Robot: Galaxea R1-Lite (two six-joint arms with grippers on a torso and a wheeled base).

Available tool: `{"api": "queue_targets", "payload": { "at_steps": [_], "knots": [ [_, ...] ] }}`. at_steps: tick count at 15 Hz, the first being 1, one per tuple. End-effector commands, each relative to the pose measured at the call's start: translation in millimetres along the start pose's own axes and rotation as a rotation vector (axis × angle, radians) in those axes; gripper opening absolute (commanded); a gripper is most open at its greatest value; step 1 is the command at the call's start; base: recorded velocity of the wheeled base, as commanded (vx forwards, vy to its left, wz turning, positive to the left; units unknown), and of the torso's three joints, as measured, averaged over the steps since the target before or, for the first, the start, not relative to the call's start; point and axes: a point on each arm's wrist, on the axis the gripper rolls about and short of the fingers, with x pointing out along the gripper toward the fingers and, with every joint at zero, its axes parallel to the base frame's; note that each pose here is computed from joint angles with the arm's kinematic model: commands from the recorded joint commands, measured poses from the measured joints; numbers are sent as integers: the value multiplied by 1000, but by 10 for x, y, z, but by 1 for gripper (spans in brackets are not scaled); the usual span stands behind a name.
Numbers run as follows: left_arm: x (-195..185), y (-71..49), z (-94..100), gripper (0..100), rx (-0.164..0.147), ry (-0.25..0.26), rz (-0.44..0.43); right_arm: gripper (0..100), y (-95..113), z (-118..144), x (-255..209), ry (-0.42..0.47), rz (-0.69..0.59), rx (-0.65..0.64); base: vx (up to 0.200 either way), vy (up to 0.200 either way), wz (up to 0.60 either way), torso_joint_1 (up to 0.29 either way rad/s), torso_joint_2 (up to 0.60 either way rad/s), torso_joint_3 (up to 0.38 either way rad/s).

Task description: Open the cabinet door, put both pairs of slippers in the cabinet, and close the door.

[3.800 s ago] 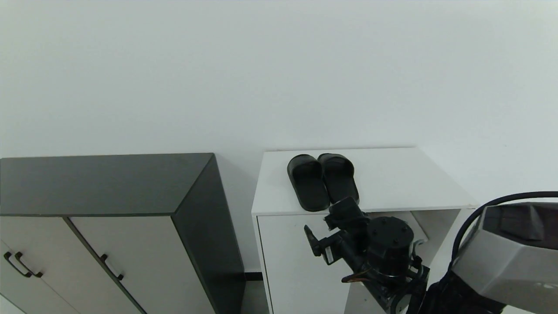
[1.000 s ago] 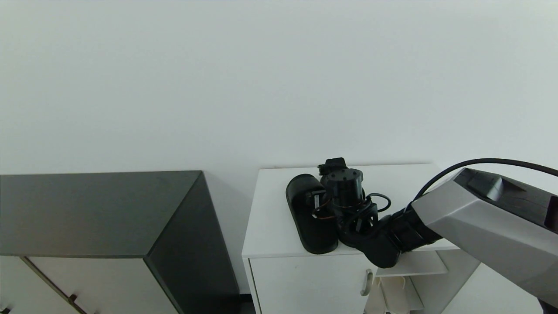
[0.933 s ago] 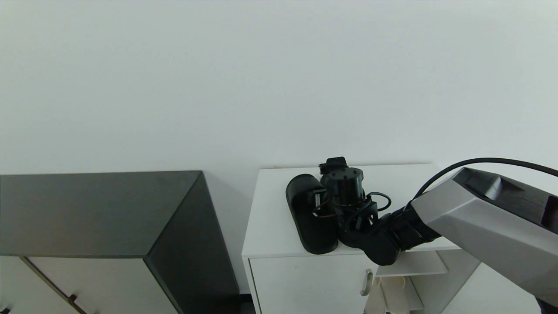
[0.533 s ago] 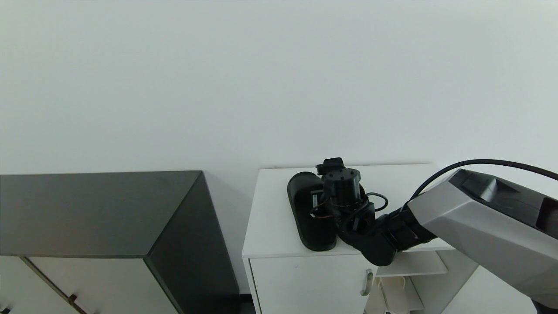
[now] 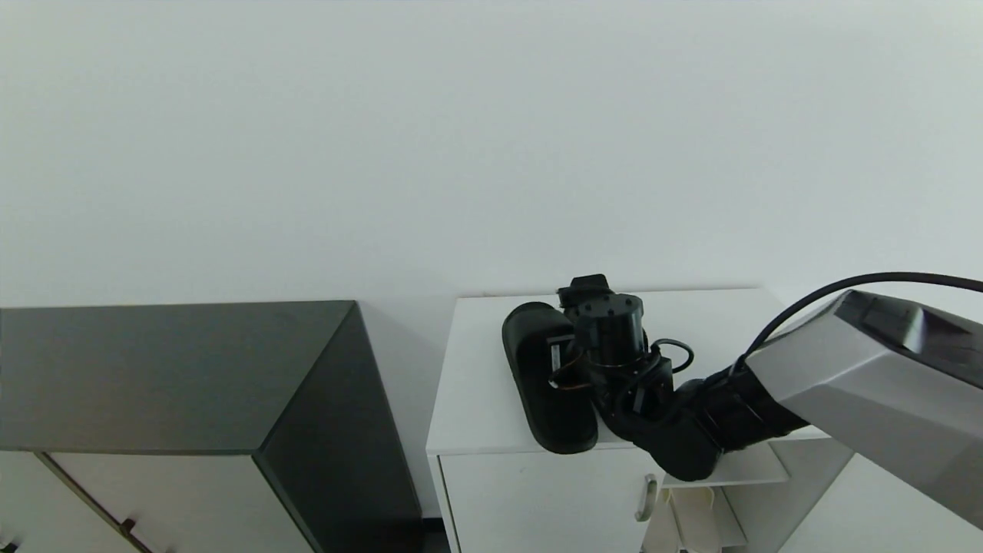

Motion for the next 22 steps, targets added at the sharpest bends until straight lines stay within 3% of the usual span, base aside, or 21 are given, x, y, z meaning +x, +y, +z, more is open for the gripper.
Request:
{"api": "queue_targets", "payload": {
  "at_steps": [1,6,17,22],
  "knots": [
    [0,0,0,0,-1,0,0,0,-20,182,-410,-12,59,5,0,0,0,0,0,0],
    [0,0,0,0,-1,0,0,0,-270,170,-1031,32,220,-6,0,0,0,0,0,0],
    [0,0,0,0,-1,0,0,0,-159,-22,-1007,81,240,-41,0,0,0,0,0,0],
    [0,0,0,0,-1,0,0,0,-156,-10,-1003,76,239,-42,-200,0,0,8,5,2]
  ]
}}
